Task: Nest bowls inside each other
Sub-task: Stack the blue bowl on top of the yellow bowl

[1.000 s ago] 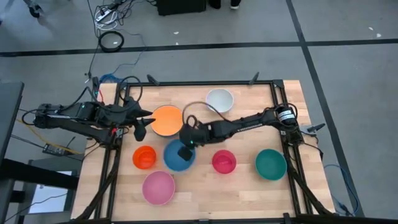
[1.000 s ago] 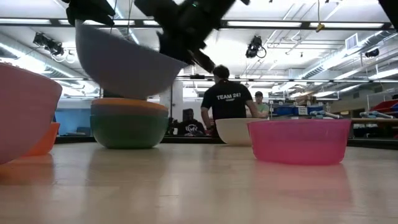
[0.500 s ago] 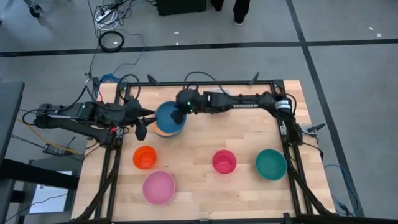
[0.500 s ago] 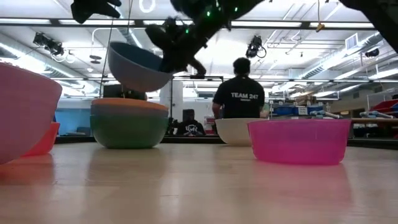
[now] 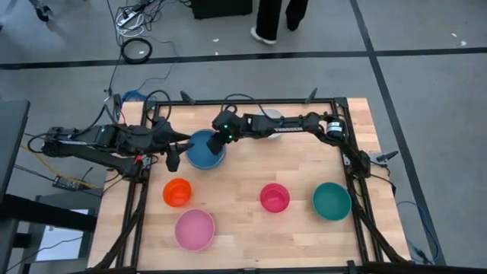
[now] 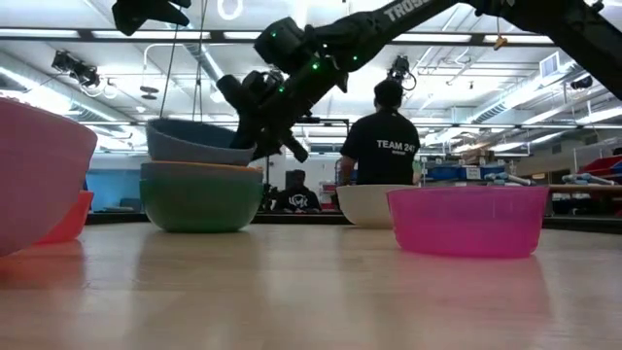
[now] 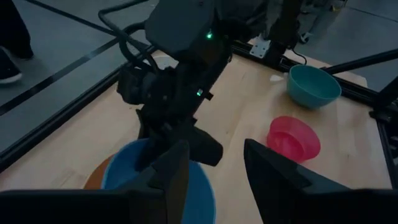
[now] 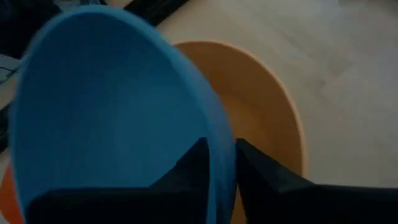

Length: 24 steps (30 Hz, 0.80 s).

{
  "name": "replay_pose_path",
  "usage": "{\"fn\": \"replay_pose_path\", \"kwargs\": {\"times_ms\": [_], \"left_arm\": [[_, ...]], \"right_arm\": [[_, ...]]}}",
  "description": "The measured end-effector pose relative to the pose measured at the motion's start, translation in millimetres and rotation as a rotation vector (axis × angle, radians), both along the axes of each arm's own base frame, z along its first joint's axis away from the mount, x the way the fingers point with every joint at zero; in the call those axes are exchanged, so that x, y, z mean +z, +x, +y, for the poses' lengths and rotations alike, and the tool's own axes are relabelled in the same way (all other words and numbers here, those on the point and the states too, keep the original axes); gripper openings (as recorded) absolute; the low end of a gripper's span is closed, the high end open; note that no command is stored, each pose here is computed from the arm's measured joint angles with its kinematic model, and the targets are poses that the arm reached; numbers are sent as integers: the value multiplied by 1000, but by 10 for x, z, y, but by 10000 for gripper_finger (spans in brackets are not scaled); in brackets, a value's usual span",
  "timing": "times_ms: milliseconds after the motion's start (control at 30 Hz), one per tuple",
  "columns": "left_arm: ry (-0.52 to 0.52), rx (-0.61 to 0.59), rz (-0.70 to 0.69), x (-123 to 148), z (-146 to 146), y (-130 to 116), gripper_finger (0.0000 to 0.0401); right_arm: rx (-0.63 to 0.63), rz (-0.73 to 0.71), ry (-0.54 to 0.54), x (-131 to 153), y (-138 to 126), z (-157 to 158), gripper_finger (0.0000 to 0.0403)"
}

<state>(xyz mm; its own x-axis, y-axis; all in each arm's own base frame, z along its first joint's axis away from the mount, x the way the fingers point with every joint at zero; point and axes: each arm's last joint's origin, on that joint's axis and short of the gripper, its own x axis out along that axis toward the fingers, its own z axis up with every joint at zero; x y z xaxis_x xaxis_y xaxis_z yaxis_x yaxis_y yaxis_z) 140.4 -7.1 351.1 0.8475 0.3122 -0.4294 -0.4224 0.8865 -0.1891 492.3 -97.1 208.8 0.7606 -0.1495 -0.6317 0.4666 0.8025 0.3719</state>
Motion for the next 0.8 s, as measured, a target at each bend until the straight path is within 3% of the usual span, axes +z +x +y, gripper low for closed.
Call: {"fn": "replay_pose_path", "kwargs": {"times_ms": [100,333,533,800], "left_arm": [[-13,-6,-1,-3,-3,1,162],[-69,-26,-3,-10,-15,0,162],[-179,-57,65,-82,-36,-36,162],[-207,-37,100,-117,-33,-60,162]], "right_arm": [[-1,57,52,-71,-35,-4,102],[-1,84,60,-67,-61,2,169],[-19,114,4,40,-125,6,174],[-16,151,-13,182,-218,54,173]]}}
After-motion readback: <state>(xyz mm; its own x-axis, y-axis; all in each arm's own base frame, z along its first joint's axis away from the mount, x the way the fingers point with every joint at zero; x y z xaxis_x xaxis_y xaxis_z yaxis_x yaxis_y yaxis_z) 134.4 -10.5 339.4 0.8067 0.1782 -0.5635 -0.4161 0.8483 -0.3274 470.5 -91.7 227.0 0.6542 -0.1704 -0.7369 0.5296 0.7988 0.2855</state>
